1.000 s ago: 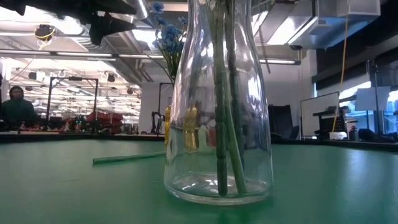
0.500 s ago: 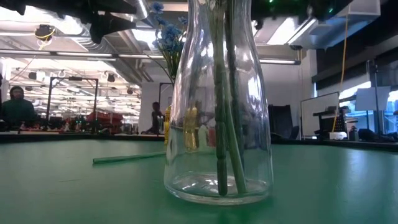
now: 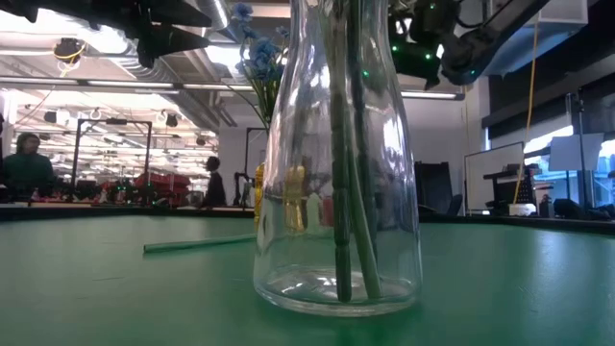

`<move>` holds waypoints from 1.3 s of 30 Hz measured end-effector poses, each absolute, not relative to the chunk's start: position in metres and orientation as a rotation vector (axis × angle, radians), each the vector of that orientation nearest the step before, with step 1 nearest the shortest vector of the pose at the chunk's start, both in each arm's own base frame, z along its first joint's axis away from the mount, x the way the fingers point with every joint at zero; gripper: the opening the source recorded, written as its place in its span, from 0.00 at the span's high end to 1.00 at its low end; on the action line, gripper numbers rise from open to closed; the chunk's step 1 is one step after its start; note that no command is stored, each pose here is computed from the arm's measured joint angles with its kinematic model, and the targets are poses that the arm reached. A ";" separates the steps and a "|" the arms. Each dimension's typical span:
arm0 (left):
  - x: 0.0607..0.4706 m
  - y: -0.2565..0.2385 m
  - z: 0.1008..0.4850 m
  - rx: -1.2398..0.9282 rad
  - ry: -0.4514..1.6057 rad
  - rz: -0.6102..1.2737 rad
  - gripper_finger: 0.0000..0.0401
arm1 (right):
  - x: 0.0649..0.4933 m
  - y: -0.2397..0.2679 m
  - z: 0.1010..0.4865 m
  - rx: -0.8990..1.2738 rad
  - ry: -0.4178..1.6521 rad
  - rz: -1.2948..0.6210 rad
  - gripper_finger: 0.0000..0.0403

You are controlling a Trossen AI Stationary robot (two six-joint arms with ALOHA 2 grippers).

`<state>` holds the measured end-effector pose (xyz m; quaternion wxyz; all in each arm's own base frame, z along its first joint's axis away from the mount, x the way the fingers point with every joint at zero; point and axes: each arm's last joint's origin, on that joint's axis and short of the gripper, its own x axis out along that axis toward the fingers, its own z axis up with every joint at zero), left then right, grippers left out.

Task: Sort flowers into vase by color
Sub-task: Put the white flower into the yellow vase

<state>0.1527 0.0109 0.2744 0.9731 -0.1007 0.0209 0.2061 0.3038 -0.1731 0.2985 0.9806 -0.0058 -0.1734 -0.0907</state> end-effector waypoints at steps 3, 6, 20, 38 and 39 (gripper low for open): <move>0.153 0.011 0.274 -0.203 0.042 0.416 0.50 | 0.306 -0.172 0.297 -0.011 -0.374 -0.137 0.99; 0.153 0.011 0.274 -0.203 0.042 0.416 0.50 | 0.311 -0.166 0.296 -0.010 -0.395 -0.099 0.99; 0.153 0.011 0.273 -0.180 0.061 0.416 0.50 | 0.340 -0.150 0.304 -0.159 -0.422 -0.049 0.99; 0.152 0.011 0.267 -0.196 0.114 0.432 0.50 | 0.366 -0.165 0.306 -0.214 -0.397 -0.023 0.99; 0.152 0.011 0.267 -0.198 0.113 0.432 0.50 | 0.365 -0.164 0.308 -0.218 -0.387 -0.019 0.99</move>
